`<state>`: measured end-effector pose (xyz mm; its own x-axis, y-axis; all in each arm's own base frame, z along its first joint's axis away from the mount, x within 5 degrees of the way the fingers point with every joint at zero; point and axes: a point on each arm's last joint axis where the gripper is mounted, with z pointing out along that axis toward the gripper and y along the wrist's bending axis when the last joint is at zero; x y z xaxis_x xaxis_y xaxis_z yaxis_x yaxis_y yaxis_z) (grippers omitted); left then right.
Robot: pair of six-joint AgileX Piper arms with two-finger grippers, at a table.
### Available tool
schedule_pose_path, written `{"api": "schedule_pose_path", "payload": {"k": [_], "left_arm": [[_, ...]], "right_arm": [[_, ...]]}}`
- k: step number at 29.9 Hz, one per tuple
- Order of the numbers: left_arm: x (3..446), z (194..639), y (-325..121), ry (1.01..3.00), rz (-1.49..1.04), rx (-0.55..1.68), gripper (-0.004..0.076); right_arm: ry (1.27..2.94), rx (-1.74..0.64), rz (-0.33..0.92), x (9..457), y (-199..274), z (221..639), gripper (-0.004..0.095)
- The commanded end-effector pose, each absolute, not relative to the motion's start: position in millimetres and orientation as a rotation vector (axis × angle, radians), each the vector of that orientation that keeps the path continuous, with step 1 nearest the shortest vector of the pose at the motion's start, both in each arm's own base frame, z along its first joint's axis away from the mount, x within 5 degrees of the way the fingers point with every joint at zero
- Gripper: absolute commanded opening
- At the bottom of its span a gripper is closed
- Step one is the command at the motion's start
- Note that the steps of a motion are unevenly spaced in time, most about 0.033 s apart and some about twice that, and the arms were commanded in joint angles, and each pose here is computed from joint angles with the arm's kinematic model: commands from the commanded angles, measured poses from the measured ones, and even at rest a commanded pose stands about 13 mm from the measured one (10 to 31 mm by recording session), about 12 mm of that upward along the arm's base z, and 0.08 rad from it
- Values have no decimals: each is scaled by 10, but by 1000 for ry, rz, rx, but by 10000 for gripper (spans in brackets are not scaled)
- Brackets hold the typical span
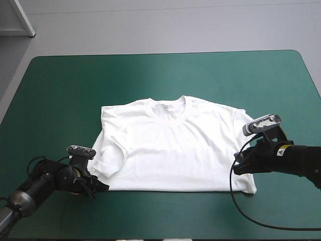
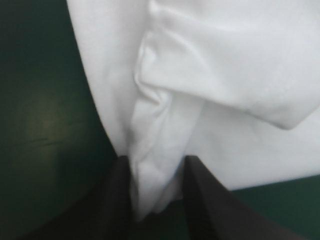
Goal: Fold the cloth
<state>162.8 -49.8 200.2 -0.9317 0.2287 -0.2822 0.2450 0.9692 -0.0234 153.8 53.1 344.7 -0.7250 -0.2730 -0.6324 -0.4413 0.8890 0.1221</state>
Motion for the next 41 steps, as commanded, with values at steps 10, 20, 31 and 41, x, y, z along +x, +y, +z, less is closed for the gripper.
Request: {"api": "schedule_pose_path", "payload": {"k": [10, 20, 31, 41], "left_arm": [[1678, 1984, -498, 2807, -66, 393, 19], [1678, 1981, -477, 2803, -26, 439, 19], [1678, 1981, -477, 2804, -27, 430, 19], [1666, 1977, -466, 2817, -9, 452, 19]], "right_arm": [[2600, -397, 284, 1467, 443, 2788, 433], [2641, -358, 165, 1435, 353, 2496, 427], [2728, -336, 165, 1628, 386, 2295, 417], [2861, -372, 188, 1726, 425, 2082, -15]]}}
